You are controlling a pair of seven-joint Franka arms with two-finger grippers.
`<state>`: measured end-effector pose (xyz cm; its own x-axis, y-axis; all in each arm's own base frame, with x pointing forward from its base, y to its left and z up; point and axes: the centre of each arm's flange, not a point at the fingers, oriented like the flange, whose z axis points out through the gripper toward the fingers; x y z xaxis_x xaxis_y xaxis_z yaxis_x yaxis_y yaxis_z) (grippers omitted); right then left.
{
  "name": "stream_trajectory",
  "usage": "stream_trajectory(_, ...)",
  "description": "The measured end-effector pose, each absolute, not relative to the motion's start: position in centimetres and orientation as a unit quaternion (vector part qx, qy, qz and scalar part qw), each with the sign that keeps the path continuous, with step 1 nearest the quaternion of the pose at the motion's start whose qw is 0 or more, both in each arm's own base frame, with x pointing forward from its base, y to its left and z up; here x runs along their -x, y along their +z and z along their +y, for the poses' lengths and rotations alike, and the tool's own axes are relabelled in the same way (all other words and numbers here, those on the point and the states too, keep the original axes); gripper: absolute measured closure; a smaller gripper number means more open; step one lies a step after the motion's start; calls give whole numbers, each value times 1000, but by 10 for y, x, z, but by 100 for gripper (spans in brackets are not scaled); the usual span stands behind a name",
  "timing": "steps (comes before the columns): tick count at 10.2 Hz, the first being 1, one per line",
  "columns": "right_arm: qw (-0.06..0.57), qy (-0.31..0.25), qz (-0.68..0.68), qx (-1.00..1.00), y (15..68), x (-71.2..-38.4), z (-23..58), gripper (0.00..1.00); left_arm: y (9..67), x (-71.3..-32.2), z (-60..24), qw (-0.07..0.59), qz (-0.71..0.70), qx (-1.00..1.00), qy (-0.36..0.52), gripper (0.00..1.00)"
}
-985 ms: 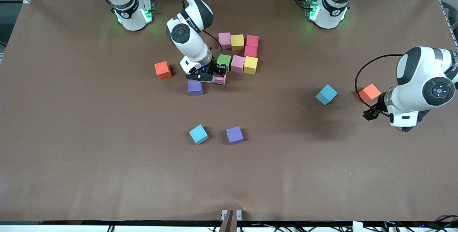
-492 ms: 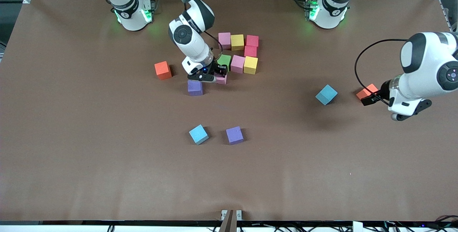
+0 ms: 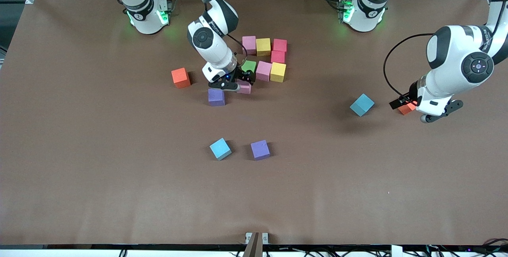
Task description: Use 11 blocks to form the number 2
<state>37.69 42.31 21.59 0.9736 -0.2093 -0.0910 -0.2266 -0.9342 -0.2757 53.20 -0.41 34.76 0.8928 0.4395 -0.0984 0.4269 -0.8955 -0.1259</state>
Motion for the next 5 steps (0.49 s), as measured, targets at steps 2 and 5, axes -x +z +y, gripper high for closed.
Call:
stream_trajectory(2, 147, 28, 112, 982, 219, -379, 425, 3, 360, -537, -6, 48, -223, 972, 46, 0)
stream_trajectory(5, 153, 31, 106, 982, 258, -393, 417, 0, 392, -557, 1, 39, -234, 971, 9, 0)
